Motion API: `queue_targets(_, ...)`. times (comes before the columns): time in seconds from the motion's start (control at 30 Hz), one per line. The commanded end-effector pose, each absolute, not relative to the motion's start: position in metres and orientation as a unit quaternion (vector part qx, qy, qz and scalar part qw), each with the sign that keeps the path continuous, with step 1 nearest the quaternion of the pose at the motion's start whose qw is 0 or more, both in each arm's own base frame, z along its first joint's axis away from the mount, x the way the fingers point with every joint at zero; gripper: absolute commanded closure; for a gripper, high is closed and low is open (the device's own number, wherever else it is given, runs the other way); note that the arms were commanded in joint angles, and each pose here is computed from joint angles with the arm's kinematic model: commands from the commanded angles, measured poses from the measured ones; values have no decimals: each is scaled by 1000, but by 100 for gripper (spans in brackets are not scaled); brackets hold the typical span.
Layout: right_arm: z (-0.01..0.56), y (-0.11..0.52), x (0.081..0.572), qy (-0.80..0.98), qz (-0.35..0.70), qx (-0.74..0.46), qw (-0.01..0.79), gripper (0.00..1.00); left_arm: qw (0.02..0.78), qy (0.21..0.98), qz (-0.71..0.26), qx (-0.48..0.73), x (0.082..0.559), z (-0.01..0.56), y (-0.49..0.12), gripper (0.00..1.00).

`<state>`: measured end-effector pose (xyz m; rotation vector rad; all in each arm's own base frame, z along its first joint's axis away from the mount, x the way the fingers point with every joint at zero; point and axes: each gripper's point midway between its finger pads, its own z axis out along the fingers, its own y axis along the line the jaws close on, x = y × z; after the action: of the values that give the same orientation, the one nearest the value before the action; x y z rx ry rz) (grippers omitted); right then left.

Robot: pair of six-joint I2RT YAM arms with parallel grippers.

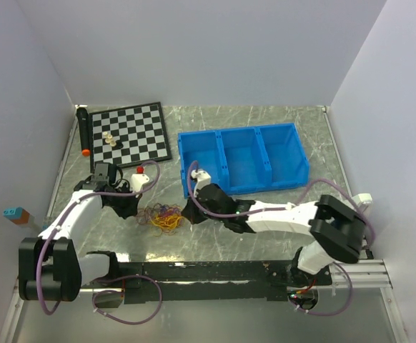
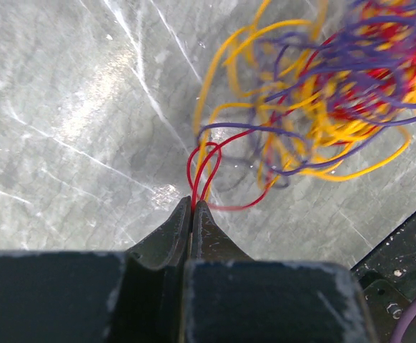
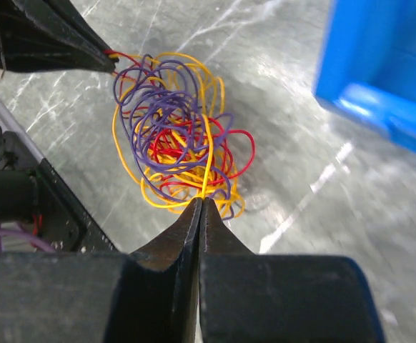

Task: Untangle the cables

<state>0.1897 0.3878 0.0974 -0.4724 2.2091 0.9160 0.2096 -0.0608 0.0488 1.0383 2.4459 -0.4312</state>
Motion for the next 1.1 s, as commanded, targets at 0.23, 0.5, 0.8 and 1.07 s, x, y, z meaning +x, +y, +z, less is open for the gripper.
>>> queue_targets(0.23, 115, 285, 176, 878, 277, -108, 376, 100, 266, 881, -92, 380, 228, 71, -41, 99)
queue_targets(0.5, 152, 196, 176, 875, 213, -14, 434, 100, 284, 902, -42, 324, 254, 91, -6, 99)
queue_targets(0.8, 247, 108, 182, 816, 173, 86, 545, 100, 294, 919, -23, 262, 271, 110, 30, 99)
queue_targets(1.07, 337, 40, 175, 734, 171, 151, 639, 100, 270, 924, 13, 269, 258, 89, 47, 99)
